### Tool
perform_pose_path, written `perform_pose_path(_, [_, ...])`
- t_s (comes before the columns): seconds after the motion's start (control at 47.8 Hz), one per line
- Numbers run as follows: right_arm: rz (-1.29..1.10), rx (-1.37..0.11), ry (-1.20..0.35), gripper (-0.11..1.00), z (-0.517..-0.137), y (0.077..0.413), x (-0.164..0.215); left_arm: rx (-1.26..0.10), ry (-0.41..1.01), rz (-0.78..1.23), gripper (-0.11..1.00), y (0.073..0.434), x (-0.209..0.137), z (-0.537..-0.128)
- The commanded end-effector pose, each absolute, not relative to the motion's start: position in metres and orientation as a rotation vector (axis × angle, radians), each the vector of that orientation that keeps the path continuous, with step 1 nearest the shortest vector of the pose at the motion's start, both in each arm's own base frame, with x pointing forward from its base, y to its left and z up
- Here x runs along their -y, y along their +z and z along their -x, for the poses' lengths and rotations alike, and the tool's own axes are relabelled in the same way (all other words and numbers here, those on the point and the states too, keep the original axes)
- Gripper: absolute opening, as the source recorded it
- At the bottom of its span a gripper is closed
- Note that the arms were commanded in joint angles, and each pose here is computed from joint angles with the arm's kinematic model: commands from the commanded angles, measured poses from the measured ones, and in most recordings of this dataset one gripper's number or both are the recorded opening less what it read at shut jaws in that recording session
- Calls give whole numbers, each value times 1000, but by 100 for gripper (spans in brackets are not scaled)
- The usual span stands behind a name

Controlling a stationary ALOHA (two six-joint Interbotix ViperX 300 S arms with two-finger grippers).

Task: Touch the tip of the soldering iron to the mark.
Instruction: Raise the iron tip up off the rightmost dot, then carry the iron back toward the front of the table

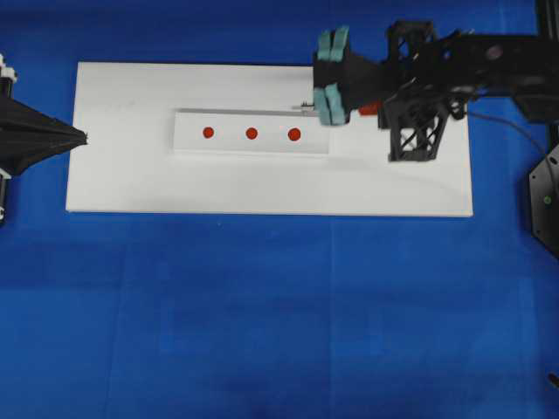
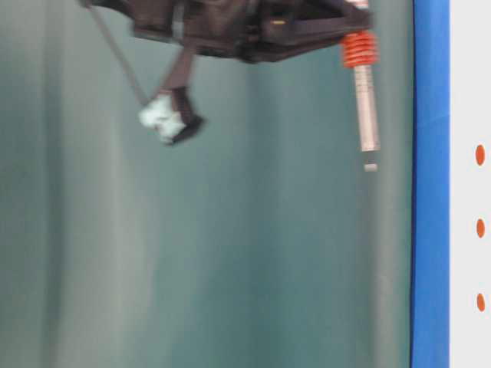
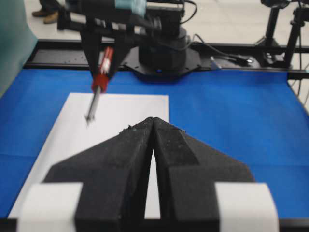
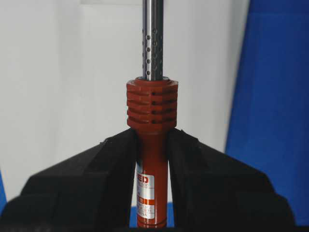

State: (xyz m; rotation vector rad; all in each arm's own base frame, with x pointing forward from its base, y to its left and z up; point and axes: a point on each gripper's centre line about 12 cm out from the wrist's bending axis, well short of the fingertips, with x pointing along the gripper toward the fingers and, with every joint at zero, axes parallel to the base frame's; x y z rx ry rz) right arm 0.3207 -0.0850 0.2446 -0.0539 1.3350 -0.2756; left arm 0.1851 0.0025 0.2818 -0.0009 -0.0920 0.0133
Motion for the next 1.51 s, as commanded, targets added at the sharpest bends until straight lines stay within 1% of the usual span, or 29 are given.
perform_pose_path(0.0, [66, -1269, -305, 6, -317, 277, 88, 106, 13, -1, 0, 285, -2, -186])
perform_pose_path(0.105, [72, -1266, -312, 6, -313, 282, 88, 106, 13, -1, 0, 285, -2, -186])
perform_pose_path(0.503, [55, -1254, -310, 6, -314, 281, 86, 106, 13, 4, 0, 285, -2, -186])
perform_pose_path(0.691, [12, -1250, -299, 6, -314, 279, 69, 106, 13, 4, 0, 285, -2, -186])
perform_pose_path(0.921, [-34, -1239, -277, 6, -314, 275, 22, 106, 13, 5, 0, 285, -3, -186])
perform_pose_path(1.236, [-77, -1214, -207, 6, -309, 272, -65, 107, 12, 7, 0, 286, -2, -186])
perform_pose_path(1.382, [-99, -1196, -205, 6, -304, 272, -92, 118, 12, 7, 0, 287, -2, -186])
perform_pose_path(1.487, [-107, -1194, -203, 6, -301, 271, -103, 121, 12, 7, 0, 287, -2, -186])
